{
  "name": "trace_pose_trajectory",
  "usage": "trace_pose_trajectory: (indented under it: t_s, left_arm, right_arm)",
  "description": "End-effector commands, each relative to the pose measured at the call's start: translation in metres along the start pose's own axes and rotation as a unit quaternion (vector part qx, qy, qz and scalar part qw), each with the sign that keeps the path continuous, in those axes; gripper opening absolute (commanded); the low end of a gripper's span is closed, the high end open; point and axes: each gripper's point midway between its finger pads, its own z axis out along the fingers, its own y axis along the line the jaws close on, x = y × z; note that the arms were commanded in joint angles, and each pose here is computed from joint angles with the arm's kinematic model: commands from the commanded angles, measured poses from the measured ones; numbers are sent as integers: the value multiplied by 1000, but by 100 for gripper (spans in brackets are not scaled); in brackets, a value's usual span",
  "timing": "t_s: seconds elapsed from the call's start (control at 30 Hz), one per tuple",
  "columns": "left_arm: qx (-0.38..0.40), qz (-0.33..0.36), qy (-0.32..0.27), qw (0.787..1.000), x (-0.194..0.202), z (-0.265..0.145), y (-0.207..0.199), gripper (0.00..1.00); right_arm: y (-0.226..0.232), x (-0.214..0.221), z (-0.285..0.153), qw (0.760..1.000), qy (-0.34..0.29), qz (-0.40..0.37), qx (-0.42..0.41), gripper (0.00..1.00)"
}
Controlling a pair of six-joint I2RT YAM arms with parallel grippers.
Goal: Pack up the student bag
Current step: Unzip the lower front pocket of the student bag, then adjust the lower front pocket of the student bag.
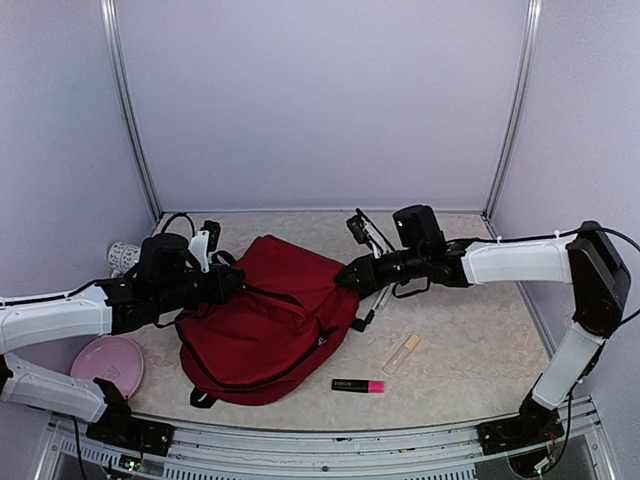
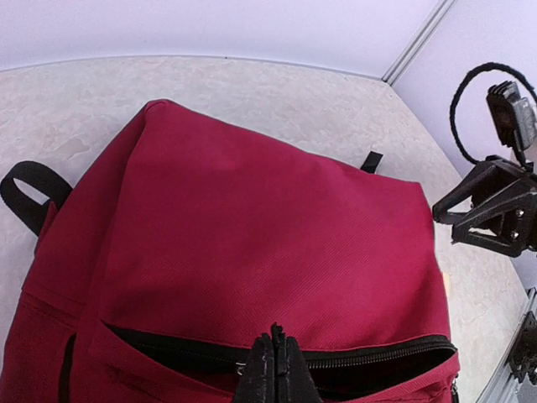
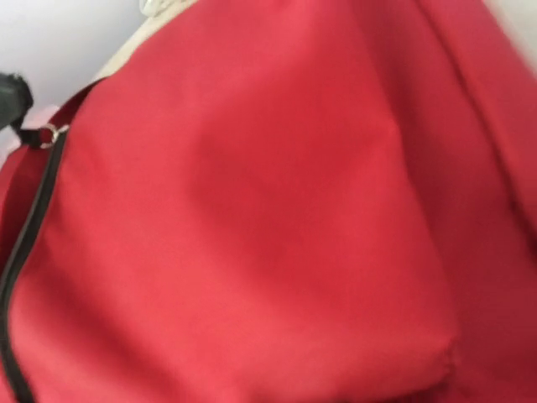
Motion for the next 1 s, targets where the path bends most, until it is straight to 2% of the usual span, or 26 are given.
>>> trace_pose_trajectory:
  t_s: [0.0, 0.13, 0.3, 0.43, 0.5, 0.53, 0.6, 0.63, 0.7, 0.87, 0.93, 0.97]
  left_arm:
    - [23, 8, -18, 1000, -9, 1, -12, 0]
    - [34, 15, -21, 999, -10, 1, -19, 0]
    - [20, 20, -27, 999, -12, -3, -16, 0]
    - [3, 22, -30, 999, -10, -7, -7, 0]
    - [-1, 21, -32, 999, -10, -9, -3, 0]
    - [-4, 22, -32, 999, -10, -9, -1, 0]
    - [-9, 23, -31, 999, -9, -7, 3, 0]
    - [-12, 23, -30, 999, -8, -7, 5, 0]
    - [-17, 24, -28, 999, -7, -5, 10, 0]
    - [-27, 22, -28, 999, -8, -3, 19, 0]
    - [-32, 22, -30, 999, -10, -2, 23, 0]
    - [-36, 20, -30, 999, -10, -2, 27, 0]
  right_arm:
    - [10, -35, -37, 992, -38, -81, 91, 39]
    - [45, -35, -25, 983, -40, -148, 102, 50]
    - [73, -33, 30, 969, 14, -221, 109, 60]
    - [70, -17, 64, 954, 71, -264, 121, 63]
    - [65, -10, 72, 951, 86, -272, 123, 62]
    - [63, -10, 74, 949, 89, -275, 126, 57]
    - [61, -11, 77, 947, 93, -280, 128, 37]
    - [60, -11, 78, 946, 94, -282, 129, 34]
    - [58, -9, 79, 944, 98, -285, 132, 35]
    - [51, 13, 81, 938, 126, -299, 126, 52]
    - [40, 16, 81, 930, 134, -309, 147, 49]
    - [34, 16, 81, 926, 137, -313, 162, 41]
